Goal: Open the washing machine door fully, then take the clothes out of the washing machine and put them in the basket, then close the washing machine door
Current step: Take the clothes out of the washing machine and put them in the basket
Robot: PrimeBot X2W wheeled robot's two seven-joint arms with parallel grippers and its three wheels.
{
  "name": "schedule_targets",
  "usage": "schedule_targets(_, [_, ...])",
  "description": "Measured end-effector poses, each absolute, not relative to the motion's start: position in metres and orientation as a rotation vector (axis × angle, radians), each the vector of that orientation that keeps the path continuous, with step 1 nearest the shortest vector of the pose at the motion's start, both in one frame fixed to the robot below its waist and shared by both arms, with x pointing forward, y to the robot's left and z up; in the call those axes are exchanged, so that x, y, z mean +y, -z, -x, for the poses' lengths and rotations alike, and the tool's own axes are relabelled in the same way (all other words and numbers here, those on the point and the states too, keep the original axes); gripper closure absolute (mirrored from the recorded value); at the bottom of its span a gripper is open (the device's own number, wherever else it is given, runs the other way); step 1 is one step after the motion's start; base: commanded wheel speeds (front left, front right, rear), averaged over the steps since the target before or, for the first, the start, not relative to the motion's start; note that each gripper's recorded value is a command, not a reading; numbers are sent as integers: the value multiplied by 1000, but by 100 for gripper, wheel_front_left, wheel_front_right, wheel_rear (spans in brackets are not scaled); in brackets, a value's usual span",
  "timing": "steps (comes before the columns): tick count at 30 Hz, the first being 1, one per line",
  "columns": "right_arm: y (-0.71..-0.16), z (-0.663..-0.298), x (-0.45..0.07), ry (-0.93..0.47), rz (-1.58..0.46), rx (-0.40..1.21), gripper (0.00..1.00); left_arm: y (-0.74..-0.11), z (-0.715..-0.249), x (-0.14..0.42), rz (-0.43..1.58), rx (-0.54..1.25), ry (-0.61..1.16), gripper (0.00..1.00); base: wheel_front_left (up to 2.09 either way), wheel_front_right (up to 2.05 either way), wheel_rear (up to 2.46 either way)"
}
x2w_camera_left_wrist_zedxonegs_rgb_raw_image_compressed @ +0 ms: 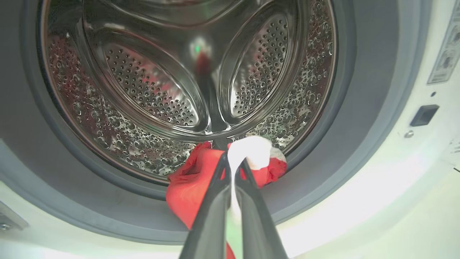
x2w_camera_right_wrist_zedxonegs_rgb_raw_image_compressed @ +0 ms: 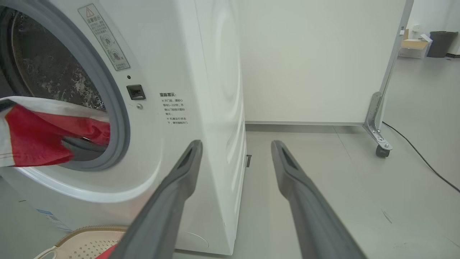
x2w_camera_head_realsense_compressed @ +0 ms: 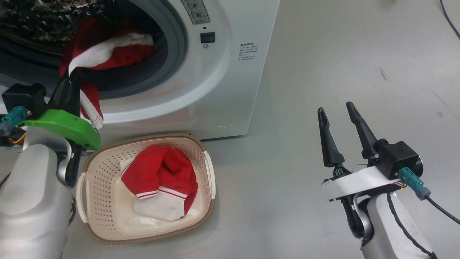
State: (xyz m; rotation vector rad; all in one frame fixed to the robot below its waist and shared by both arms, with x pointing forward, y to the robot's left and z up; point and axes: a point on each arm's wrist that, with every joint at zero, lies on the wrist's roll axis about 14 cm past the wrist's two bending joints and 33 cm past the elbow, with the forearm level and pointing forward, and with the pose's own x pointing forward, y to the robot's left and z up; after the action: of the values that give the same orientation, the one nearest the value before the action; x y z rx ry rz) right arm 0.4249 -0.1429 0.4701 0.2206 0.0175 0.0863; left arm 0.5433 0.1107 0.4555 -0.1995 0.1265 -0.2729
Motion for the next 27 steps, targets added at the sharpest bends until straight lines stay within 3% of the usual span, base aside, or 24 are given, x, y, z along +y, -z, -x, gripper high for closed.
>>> schedule_targets(27, [-487,-410,-127,-145,-229,-17,0,-583,-515,136,278,-264,254,100,0,0,0])
